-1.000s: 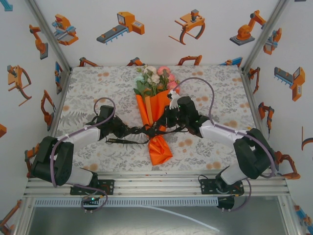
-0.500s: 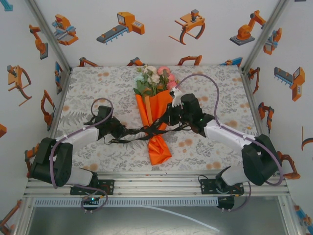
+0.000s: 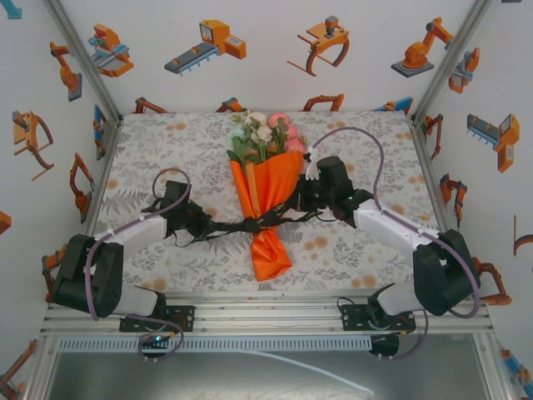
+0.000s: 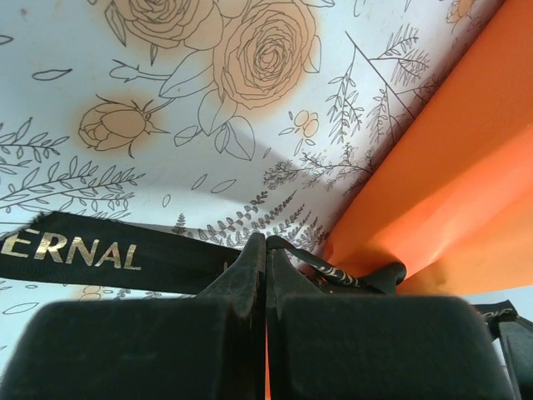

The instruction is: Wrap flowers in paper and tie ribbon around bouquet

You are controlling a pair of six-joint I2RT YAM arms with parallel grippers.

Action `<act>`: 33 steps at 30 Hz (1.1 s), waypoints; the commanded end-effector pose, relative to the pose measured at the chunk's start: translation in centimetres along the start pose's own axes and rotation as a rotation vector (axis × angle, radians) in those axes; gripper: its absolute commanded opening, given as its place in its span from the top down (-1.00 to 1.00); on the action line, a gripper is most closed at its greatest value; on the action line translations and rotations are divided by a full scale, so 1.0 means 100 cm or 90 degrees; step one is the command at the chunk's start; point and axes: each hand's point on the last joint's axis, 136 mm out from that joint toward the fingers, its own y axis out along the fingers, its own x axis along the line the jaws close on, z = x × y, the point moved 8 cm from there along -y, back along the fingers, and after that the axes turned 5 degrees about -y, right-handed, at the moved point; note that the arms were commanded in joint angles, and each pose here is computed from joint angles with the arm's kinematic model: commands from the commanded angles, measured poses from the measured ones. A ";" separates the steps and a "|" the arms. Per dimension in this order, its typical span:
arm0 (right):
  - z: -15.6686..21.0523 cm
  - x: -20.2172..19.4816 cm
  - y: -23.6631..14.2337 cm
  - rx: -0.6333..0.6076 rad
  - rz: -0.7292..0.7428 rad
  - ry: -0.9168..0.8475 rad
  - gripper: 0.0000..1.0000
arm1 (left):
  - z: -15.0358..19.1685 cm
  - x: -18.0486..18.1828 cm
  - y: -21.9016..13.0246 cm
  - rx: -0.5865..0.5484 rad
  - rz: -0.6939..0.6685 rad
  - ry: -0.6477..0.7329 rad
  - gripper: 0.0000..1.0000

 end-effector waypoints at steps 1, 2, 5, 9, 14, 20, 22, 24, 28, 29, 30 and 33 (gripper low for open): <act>-0.024 0.014 -0.010 -0.051 -0.053 0.012 1.00 | -0.003 0.004 -0.003 -0.008 -0.016 0.007 1.00; -0.025 0.012 -0.011 -0.056 -0.039 0.017 1.00 | -0.003 0.004 -0.003 -0.008 -0.017 0.007 1.00; -0.029 0.001 -0.016 -0.077 0.001 0.043 1.00 | -0.003 0.005 -0.002 -0.007 -0.020 0.005 1.00; -0.025 -0.017 -0.025 -0.092 0.057 0.081 1.00 | -0.004 0.009 -0.003 -0.011 -0.030 0.002 1.00; -0.003 -0.058 -0.031 -0.086 0.161 0.164 1.00 | -0.006 0.009 -0.006 -0.015 -0.032 0.013 1.00; 0.016 -0.084 -0.039 -0.060 0.259 0.195 1.00 | -0.009 0.013 -0.012 -0.030 -0.049 0.022 1.00; 0.019 -0.093 -0.045 -0.060 0.305 0.202 1.00 | -0.010 0.016 -0.013 -0.034 -0.056 0.024 1.00; 0.024 -0.102 -0.051 -0.055 0.348 0.212 1.00 | -0.011 0.018 -0.014 -0.036 -0.061 0.022 1.00; 0.036 -0.122 -0.063 -0.050 0.417 0.245 1.00 | -0.014 0.020 -0.015 -0.038 -0.058 0.016 1.00; 0.040 -0.127 -0.066 -0.047 0.434 0.257 1.00 | -0.014 0.020 -0.016 -0.038 -0.056 0.016 1.00; 0.042 -0.131 -0.069 -0.046 0.452 0.262 1.00 | -0.013 0.019 -0.016 -0.038 -0.054 0.016 1.00; 0.053 -0.143 -0.079 -0.040 0.509 0.291 1.00 | -0.014 0.022 -0.017 -0.039 -0.059 0.014 1.00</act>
